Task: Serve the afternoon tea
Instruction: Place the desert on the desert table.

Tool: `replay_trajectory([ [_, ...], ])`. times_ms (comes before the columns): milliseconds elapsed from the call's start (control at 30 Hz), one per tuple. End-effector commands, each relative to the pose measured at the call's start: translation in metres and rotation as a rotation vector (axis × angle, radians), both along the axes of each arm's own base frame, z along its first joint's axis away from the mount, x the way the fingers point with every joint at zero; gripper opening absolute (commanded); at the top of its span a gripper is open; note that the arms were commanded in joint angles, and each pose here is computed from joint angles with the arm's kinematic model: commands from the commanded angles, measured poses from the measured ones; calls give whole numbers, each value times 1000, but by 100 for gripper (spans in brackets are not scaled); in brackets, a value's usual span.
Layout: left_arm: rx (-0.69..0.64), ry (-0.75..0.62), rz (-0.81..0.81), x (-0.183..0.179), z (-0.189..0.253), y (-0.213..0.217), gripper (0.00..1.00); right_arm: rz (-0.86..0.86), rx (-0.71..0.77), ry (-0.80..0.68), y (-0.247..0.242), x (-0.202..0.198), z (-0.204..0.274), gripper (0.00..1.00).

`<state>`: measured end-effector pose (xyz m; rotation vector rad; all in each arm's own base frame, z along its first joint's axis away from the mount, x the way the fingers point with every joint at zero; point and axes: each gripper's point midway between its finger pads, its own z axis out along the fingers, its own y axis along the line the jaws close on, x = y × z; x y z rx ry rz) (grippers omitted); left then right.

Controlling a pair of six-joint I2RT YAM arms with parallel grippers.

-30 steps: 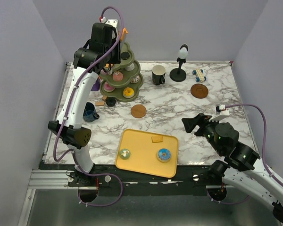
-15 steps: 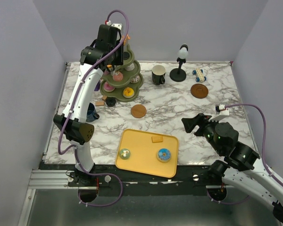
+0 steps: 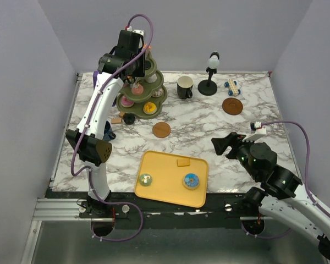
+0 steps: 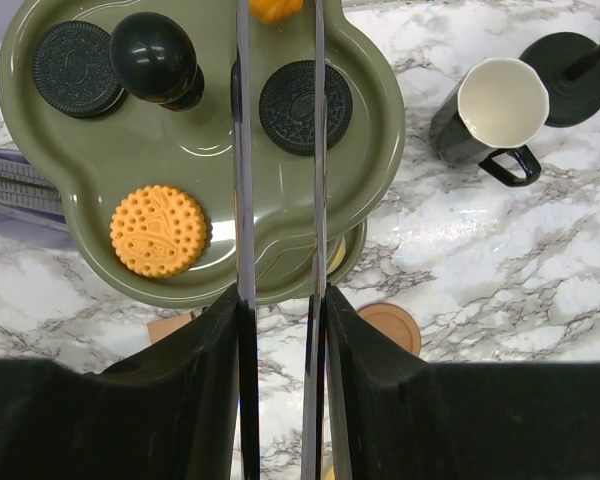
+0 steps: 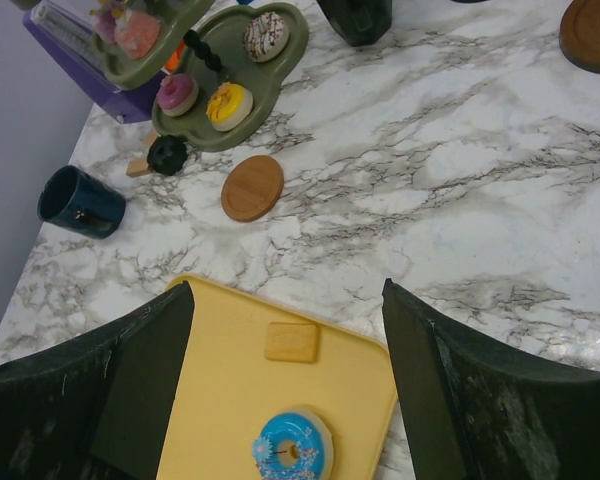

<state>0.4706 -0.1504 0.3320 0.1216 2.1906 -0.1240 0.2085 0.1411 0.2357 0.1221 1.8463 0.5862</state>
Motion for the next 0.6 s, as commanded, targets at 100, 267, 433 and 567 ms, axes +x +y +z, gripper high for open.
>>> replay_trajectory([
  [100,11,-58,46,10,14,9,4,3,-8,-1,1,1,-4,84],
  [267,15,-49,51,7,10,10,15,4,-8,1,1,1,-5,84],
  [433,15,-51,53,4,12,12,25,1,-9,2,1,1,-5,84],
  [567,8,-52,35,1,14,10,34,5,-9,2,2,1,-5,84],
])
